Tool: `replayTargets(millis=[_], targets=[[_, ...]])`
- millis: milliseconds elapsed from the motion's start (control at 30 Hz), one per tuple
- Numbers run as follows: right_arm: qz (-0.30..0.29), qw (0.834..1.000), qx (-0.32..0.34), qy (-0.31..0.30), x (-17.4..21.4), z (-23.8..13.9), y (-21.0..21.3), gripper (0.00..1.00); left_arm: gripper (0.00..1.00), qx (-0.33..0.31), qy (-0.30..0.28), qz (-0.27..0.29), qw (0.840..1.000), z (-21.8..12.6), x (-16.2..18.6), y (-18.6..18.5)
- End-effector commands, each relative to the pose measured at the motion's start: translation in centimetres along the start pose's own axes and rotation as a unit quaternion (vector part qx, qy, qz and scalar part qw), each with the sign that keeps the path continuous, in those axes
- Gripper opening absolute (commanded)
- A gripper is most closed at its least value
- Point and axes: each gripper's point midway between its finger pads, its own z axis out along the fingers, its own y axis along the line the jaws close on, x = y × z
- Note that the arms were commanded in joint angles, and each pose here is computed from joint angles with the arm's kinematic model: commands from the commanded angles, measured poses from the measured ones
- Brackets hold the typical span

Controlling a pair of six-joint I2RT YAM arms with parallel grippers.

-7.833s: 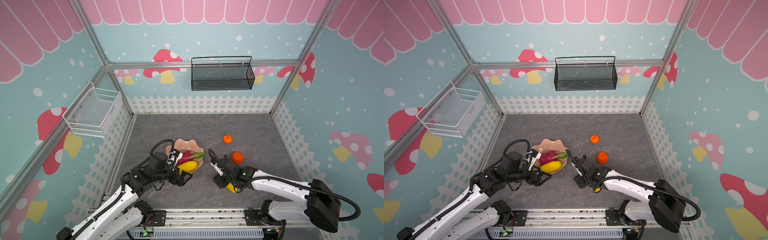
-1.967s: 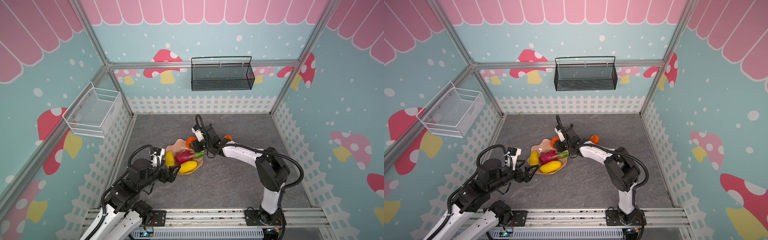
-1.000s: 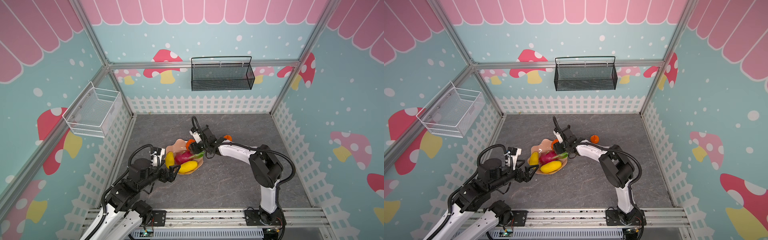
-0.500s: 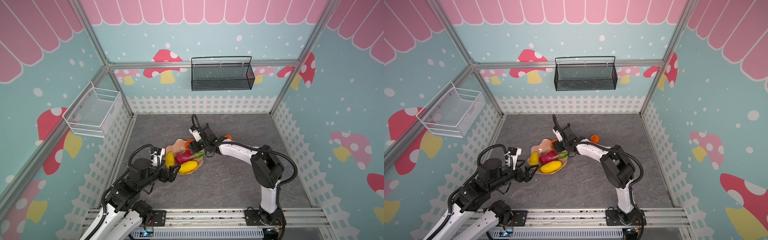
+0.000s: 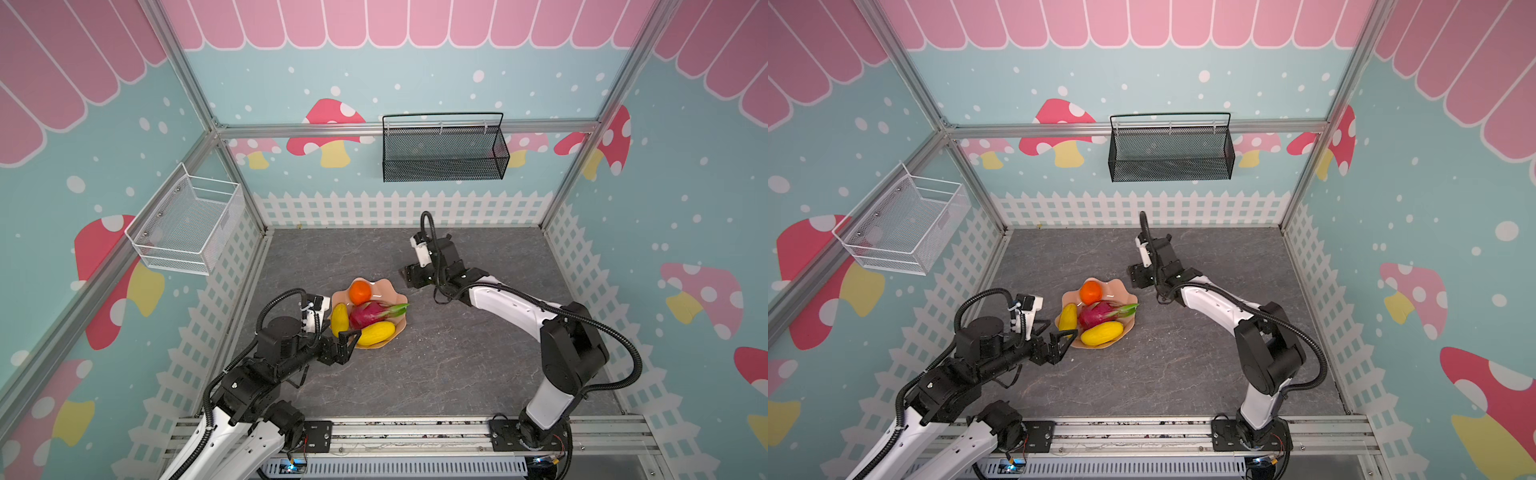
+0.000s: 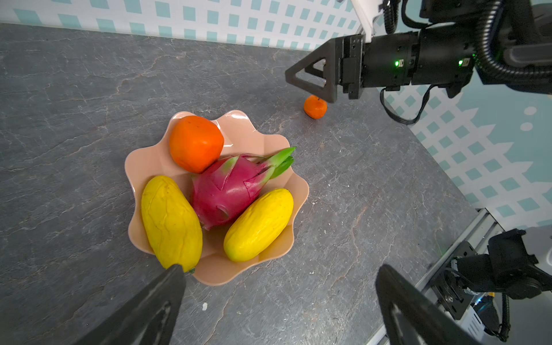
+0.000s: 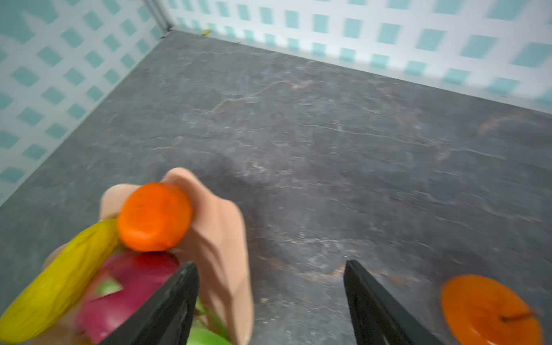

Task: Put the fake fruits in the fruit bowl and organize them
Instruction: 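Grasp the small stemmed orange with the right gripper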

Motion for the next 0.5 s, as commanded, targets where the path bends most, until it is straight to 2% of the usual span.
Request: replayTargets(millis=[0, 133, 467], targets=[[0.046, 0.995, 0.081, 0.038, 3.6, 0.1, -6.1, 0.80, 1.00, 0.002, 0.005, 0.006, 1.000, -0.1, 0.2, 0.0], [0.053, 0.988, 0.131, 0.056, 5.9, -0.4, -10.0, 0.82, 1.00, 0.002, 0.008, 0.006, 1.000, 0.0, 0.3, 0.0], [0.053, 0.977, 0.188, 0.083, 7.6, 1.6, -14.5, 0.84, 1.00, 0.000, 0.011, 0.005, 1.000, 0.2, 0.4, 0.1]])
